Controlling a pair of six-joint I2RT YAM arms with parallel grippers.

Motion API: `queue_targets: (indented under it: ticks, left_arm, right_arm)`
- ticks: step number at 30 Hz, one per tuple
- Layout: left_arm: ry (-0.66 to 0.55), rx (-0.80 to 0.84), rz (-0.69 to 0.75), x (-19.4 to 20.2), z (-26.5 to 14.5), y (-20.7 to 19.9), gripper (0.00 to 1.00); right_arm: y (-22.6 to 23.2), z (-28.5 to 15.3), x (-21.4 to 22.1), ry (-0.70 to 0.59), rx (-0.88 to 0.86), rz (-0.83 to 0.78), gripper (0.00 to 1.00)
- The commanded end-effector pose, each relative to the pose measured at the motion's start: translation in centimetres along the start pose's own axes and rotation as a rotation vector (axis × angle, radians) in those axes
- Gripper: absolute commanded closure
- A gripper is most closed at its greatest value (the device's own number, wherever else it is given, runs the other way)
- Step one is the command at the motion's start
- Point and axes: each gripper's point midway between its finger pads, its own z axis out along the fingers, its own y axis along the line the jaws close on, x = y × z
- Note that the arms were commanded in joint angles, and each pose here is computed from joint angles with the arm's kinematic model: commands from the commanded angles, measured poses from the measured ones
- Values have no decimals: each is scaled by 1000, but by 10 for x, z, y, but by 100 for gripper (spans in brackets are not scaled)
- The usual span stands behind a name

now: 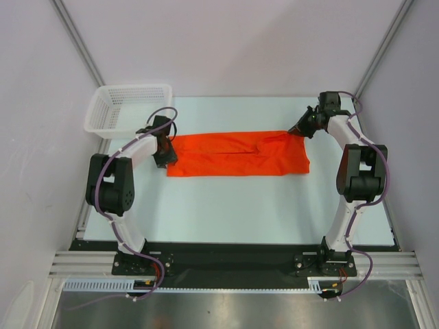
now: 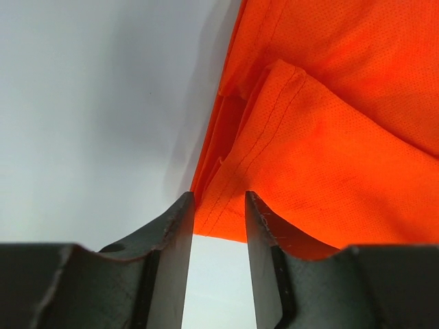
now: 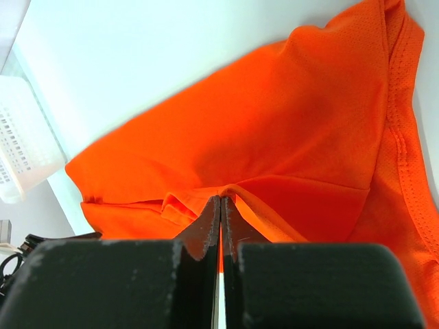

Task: Fold and stack the t-shirts
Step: Fold the tshirt

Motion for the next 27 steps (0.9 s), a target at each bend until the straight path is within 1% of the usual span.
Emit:
queue_targets:
  ticks: [1,5,9,11,12,13,18,19,23,27]
  left_arm:
    - [-19,26,1,-9,3,-2,60]
    - [5,22,-8,-4,10,0,64]
    - [3,35,-10,-4,10,-2,66]
    - [4,36,-10,-4,10,-2,72]
    - [5,30,-13,-4,9,-1,79]
    - [3,28,-18,-4,8,0,83]
    - [9,12,-48,10,-1,11,94]
    - [16,6,-54,14,-2,13,99]
    - [41,17,-90,31,-4,16,100]
    - [35,2,-93,30,-2,18,97]
  right_arm:
    - [10,-5,-11,-23,-34,-30,100]
    - [12,-5,-12,-26,-42,-31,100]
    - [14,-5,-13,-25,-47,-32,100]
    - [13,-4,-13,-23,-47,-31,100]
    - [13,-5,-13,-24,-46,-33,100]
    - [13,-5,-13,-25,-44,-33,100]
    - [9,-6,-13,-27,-23,-32,100]
    - [7,-7,-14,-31,-16,-32,100]
    - [5,-6,-14,-31,-9,-26,100]
    - [4,-2,-11,-21,-17,-21,100]
